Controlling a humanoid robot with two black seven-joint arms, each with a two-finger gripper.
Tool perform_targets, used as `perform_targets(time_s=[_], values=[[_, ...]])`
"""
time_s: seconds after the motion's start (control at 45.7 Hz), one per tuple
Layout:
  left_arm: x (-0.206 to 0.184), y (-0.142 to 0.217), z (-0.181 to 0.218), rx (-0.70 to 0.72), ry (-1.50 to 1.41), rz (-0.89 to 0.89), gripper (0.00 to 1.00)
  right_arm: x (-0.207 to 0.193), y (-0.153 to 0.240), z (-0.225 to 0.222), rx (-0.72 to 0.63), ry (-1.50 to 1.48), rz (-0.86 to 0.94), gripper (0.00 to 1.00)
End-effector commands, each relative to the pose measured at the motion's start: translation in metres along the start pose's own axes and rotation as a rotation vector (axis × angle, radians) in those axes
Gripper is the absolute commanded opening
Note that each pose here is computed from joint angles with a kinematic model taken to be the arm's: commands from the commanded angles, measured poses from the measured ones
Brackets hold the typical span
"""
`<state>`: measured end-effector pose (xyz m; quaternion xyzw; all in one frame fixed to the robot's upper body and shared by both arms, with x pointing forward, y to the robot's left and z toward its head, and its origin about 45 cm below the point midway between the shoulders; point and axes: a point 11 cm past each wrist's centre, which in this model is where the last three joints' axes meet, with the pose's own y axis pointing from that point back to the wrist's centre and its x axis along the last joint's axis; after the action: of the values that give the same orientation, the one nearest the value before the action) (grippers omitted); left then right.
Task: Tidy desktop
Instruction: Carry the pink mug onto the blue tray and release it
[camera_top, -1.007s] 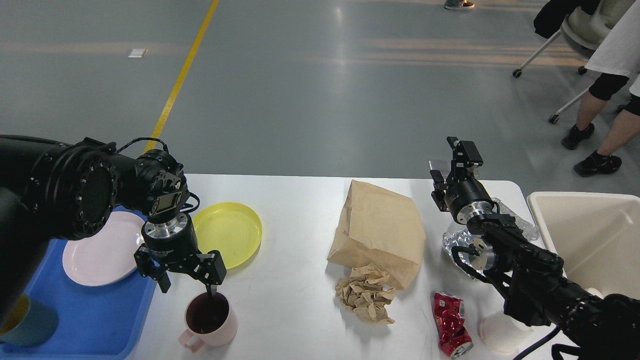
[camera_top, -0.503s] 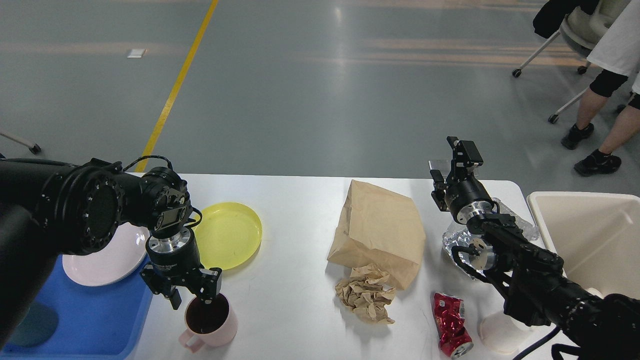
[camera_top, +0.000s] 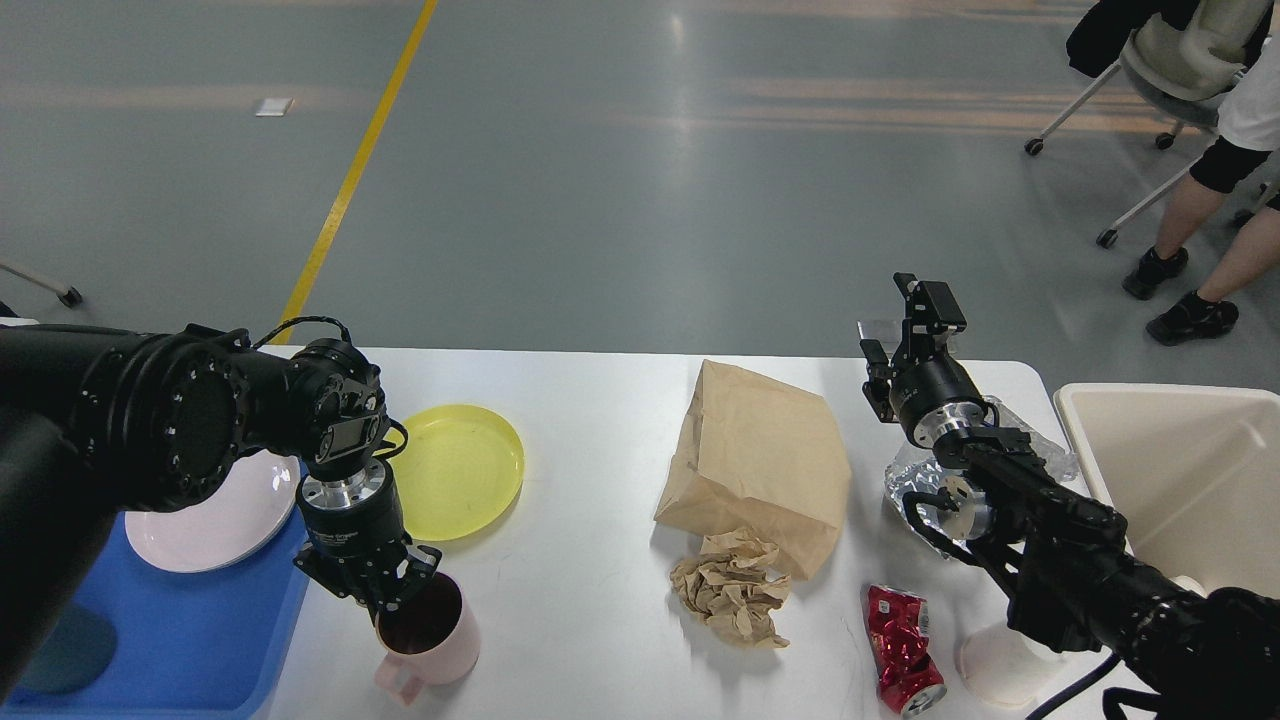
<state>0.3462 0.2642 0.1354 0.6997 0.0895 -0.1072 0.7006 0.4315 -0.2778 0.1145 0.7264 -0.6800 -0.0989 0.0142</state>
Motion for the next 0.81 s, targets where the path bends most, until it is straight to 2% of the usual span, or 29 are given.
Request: perform_targets(time_s=[0.0,0.219,0.372,0.525,0.613,0.788], values=[[0.003,0.008,0.005,-0.021,-0.001,0.017,0.0,0.0,0.0,0.0,-0.001,0.0,0.0,1.0],[0.016,0.044,0.011,-0.027,-0.015,0.089,0.0,0.0,0.0,0.0,-0.001,0.0,0.0,1.0],[0.017,0.054,0.005,-0.03,0.0,0.108,0.0,0.0,0.0,0.0,-0.001,0.0,0.0,1.0],[0.016,0.071,-0.04,-0.025,0.094,0.145,0.0,0.001,0.0,0.0,-0.001,0.001,0.001,1.0],[0.01,0.085,-0.085,-0.037,0.197,0.181,0.0,0.0,0.0,0.0,-0.001,0.0,0.0,1.0],[-0.006,0.092,-0.139,-0.018,0.324,0.203,0.0,0.0,0.0,0.0,0.001,0.0,0.0,1.0]])
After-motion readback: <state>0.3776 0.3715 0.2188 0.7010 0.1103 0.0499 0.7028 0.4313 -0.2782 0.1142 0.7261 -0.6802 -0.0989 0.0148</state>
